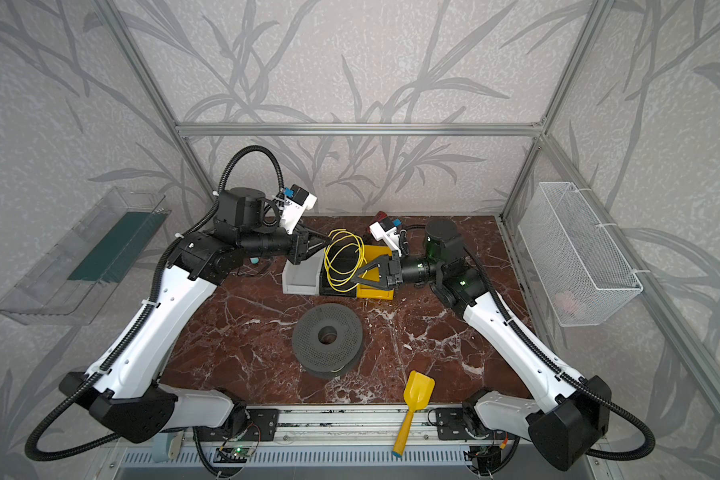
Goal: Wrap the cables
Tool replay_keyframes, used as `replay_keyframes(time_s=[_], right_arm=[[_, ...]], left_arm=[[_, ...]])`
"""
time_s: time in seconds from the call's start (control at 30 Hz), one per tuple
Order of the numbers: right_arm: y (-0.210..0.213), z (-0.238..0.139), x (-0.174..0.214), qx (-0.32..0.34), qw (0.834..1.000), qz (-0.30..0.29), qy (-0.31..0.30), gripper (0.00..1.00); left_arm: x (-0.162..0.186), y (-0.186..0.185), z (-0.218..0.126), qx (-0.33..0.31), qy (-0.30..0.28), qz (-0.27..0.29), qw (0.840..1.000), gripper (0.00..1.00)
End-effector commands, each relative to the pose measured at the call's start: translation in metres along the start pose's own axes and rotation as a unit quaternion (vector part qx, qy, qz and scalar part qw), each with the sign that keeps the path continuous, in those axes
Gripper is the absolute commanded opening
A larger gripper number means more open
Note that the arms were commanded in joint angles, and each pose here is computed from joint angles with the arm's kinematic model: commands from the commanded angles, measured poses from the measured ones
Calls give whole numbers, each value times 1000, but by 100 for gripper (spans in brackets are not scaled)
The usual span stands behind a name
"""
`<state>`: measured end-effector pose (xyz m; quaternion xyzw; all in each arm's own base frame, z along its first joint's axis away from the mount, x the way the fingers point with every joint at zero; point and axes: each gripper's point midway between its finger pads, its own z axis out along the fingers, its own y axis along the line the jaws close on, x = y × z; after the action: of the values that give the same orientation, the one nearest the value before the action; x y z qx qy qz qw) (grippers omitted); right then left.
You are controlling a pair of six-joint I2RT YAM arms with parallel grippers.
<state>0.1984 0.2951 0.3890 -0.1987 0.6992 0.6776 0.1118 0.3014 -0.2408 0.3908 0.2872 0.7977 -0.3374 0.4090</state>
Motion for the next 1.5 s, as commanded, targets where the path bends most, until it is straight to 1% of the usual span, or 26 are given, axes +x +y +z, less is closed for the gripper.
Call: replay_keyframes(time_s=[0.0,0.17,0.2,0.23,0.27,0.47,0.6,0.67,0.73,0.8,0.9,0.97,1.07,1.13,1.2,1.23,1.3,1.37,1.4,1.47], right_arm=[[3,2,1,-9,1000,-14,3,0],[3,2,1,-10,1000,-14,4,0],[3,2,1,-10,1000,-13,3,0],[2,3,1,-9,1000,-13,3,0],[2,2,1,-9,1000,-12,3,0],[-4,3,2,-5,1000,-7,4,0],[-12,2,3,13,1000,-4,0,0],[-20,-2,4,40,999,-7,-8,0],[-36,-10,4,99,995,-21,-21,0],[-56,-21,6,175,983,-42,-27,0],[-79,-37,6,258,963,-64,-46,0],[-89,-45,4,289,953,-75,-60,0],[-96,-53,-1,317,941,-88,-80,0],[-106,-63,-3,350,927,-95,-92,0],[-117,-76,-7,394,906,-111,-105,0],[-123,-84,-8,421,893,-119,-107,0],[-134,-106,-13,481,859,-132,-114,0],[-146,-130,-19,533,825,-139,-128,0],[-151,-139,-20,548,814,-135,-136,0],[-166,-160,-23,572,796,-120,-157,0]], left_arm=[[7,-7,4,26,13,2,1000,23],[9,-8,6,33,17,-2,999,18],[10,-8,6,32,17,-3,999,9],[9,-7,6,30,16,-4,999,3],[8,-7,6,27,15,-4,1000,1],[7,-2,-1,4,10,1,1000,0],[6,4,-9,-14,2,-4,1000,0],[5,11,-16,-29,-4,-10,1000,0],[4,17,-24,-41,-8,-21,999,0],[2,23,-33,-45,-18,-35,998,0],[-3,28,-50,-44,-43,-55,997,0],[-7,31,-60,-46,-64,-67,995,0],[-12,30,-71,-28,-86,-84,992,0],[-12,26,-73,-6,-89,-93,992,0],[-11,25,-75,7,-88,-104,991,0],[-12,25,-77,15,-92,-112,989,0],[-21,23,-87,53,-117,-130,983,0],[-34,30,-100,83,-158,-159,971,0],[-40,34,-107,94,-178,-173,964,0],[-61,49,-131,118,-240,-202,942,0]])
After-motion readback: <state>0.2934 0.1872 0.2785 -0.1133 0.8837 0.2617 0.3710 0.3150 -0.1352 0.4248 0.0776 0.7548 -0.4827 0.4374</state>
